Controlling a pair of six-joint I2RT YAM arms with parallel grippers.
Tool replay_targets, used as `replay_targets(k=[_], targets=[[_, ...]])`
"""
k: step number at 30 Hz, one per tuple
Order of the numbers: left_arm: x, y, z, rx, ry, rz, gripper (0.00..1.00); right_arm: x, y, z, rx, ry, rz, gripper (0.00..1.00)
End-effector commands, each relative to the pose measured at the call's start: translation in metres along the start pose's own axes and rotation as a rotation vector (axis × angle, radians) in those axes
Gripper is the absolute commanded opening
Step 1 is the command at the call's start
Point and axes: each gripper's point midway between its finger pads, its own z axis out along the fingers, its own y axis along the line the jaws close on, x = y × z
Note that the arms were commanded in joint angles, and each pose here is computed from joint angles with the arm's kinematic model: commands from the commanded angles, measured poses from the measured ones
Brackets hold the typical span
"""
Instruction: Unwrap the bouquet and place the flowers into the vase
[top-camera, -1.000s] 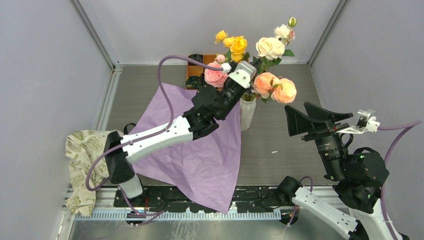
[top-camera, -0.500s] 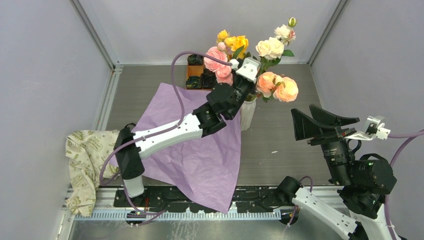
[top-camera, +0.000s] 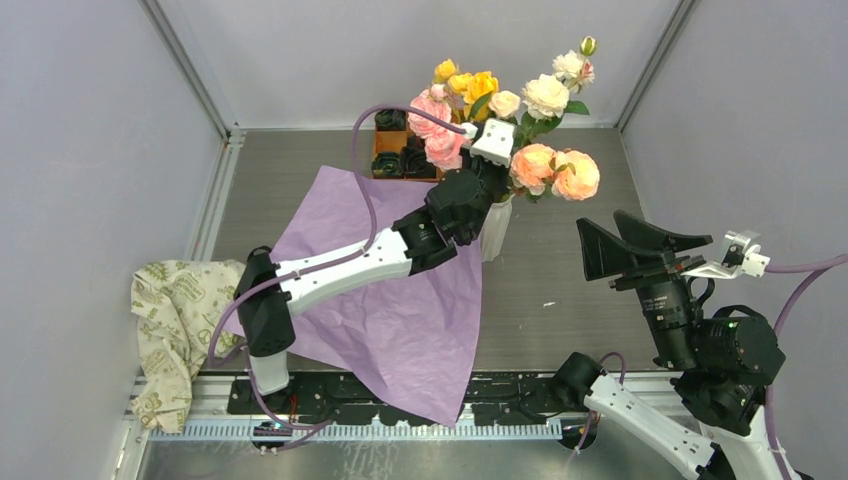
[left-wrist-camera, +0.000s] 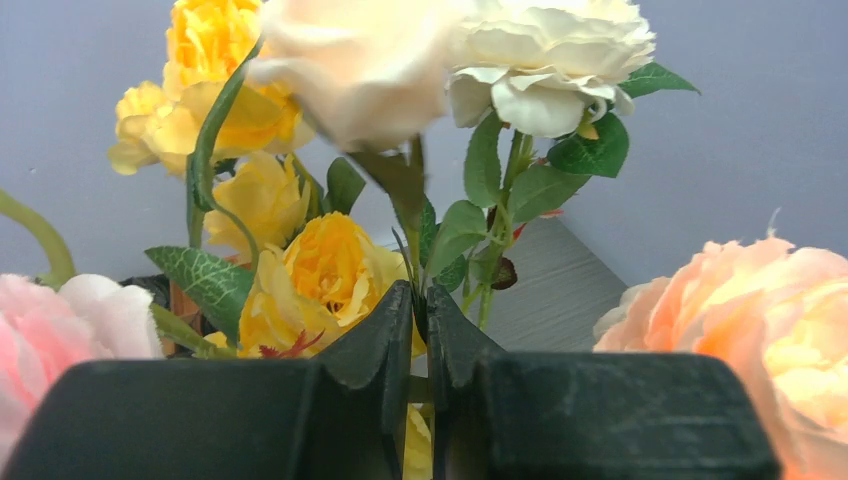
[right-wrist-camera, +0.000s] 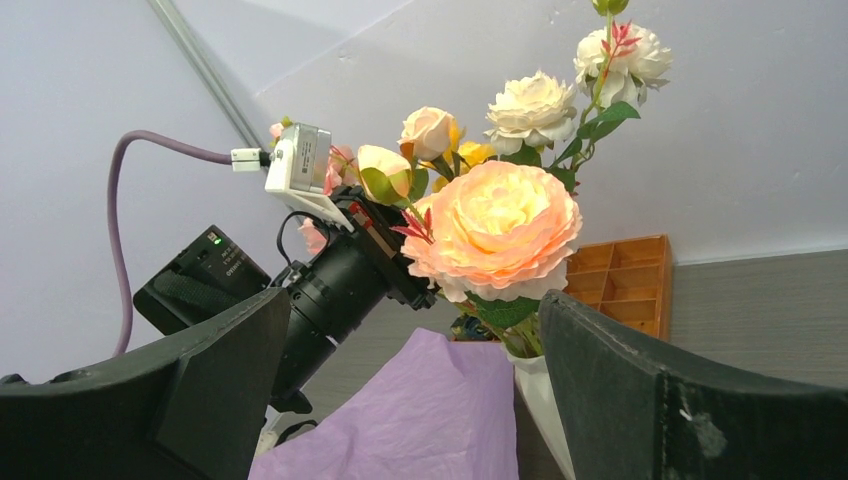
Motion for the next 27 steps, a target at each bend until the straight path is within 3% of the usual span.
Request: replay_targets(k=[1,10,21,27], targets=[[0.002,0.011,-0.003,-0.077,0.009,-0.032,0.13,-0.003,0.003,0.004,-0.003,-0.016,0.021,1.0],[0.005,0.014,-0.015,-0.075,0.053,-0.075,0.34,0.0,0.005,0.007,-0.005,-0.01,0.029,0.99],[-0.012,0.012,-0.039,-0.046,0.077,-0.081,0.41,0.0,0.005,0.007,0.0,-0.007,0.051,0.99],[-0.041,0.018,-0.066,-0.025,0.047,-0.116,0.4,0.002,-0.001,0.008,0.037,-0.004,0.057,0.99]])
